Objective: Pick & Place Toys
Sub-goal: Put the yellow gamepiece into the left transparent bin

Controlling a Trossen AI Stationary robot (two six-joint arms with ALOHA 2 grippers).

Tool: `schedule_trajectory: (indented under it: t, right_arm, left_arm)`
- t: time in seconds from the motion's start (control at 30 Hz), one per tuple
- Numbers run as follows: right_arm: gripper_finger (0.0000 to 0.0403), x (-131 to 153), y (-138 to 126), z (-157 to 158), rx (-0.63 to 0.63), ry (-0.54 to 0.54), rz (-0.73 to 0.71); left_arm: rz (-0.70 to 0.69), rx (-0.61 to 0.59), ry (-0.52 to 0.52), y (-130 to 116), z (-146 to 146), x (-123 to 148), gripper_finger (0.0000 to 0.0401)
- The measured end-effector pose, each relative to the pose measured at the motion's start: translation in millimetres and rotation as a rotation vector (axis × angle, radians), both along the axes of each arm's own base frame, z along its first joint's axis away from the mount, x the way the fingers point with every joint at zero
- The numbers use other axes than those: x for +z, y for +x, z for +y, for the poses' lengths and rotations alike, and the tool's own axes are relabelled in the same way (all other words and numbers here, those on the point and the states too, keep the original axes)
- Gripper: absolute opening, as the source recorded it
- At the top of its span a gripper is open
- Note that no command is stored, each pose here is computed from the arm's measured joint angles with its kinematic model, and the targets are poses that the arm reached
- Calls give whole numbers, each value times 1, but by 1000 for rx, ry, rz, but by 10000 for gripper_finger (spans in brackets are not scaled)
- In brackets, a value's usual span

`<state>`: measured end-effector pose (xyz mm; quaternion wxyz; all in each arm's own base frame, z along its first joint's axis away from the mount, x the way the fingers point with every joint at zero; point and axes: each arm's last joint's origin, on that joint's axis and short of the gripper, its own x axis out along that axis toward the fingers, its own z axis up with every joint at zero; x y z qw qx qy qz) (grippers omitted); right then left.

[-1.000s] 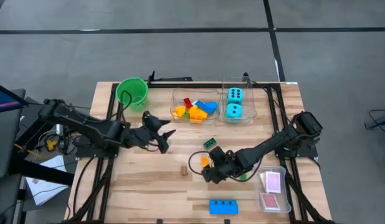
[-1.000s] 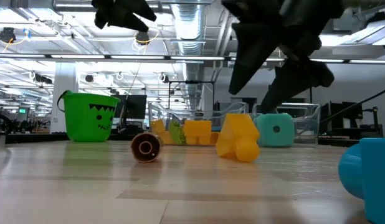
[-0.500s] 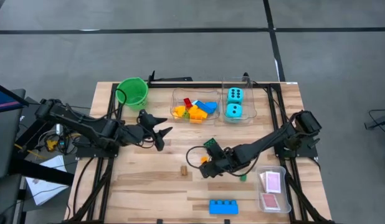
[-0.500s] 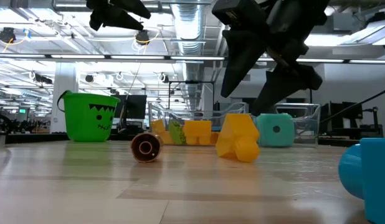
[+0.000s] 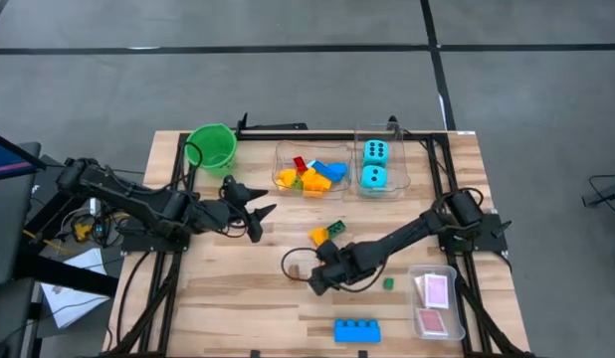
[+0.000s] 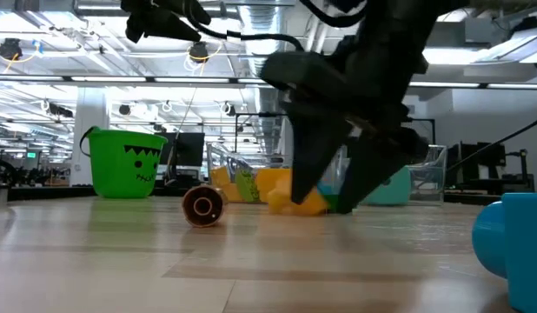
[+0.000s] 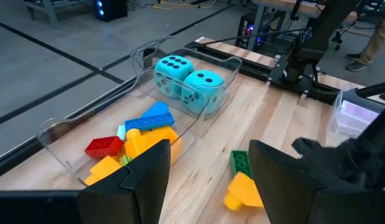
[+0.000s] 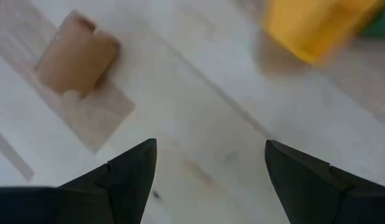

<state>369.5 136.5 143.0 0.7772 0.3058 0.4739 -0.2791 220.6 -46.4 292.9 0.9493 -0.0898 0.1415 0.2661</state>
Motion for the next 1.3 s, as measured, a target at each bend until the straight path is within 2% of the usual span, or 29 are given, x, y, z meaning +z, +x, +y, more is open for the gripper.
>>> schedule_trajectory:
  t: [0.13,0.27,0.37,0.5,0.77,0.87,0.97,1.13,1.3]
  right_arm:
    - [288,2,2,-8,-14,-8,-2]
    - [288,12,3,-7,28,-20,-43]
    - [288,19,2,-6,60,-92,-78]
    - [288,21,7,-17,12,-213,-122]
    - [289,23,27,-51,-16,-260,-200]
    - [303,23,30,-60,-19,-257,-195]
    - [334,23,30,-62,-11,-241,-193]
    - [389,22,31,-65,94,-228,-158]
    - [391,22,31,-67,190,-284,-128]
  left_arm:
    - [2,-12,0,-1,-2,0,213]
    - [3,-17,-1,-1,-3,0,213]
    - [2,-16,0,-1,-3,0,213]
    - [2,-16,0,-1,-3,0,213]
    - [1,-15,-1,-1,-3,0,213]
    - [3,-16,2,-1,-3,0,213]
    - [3,-16,2,-1,-3,0,213]
    - [2,-14,3,-1,-3,0,213]
    - [-3,-14,2,0,-3,0,213]
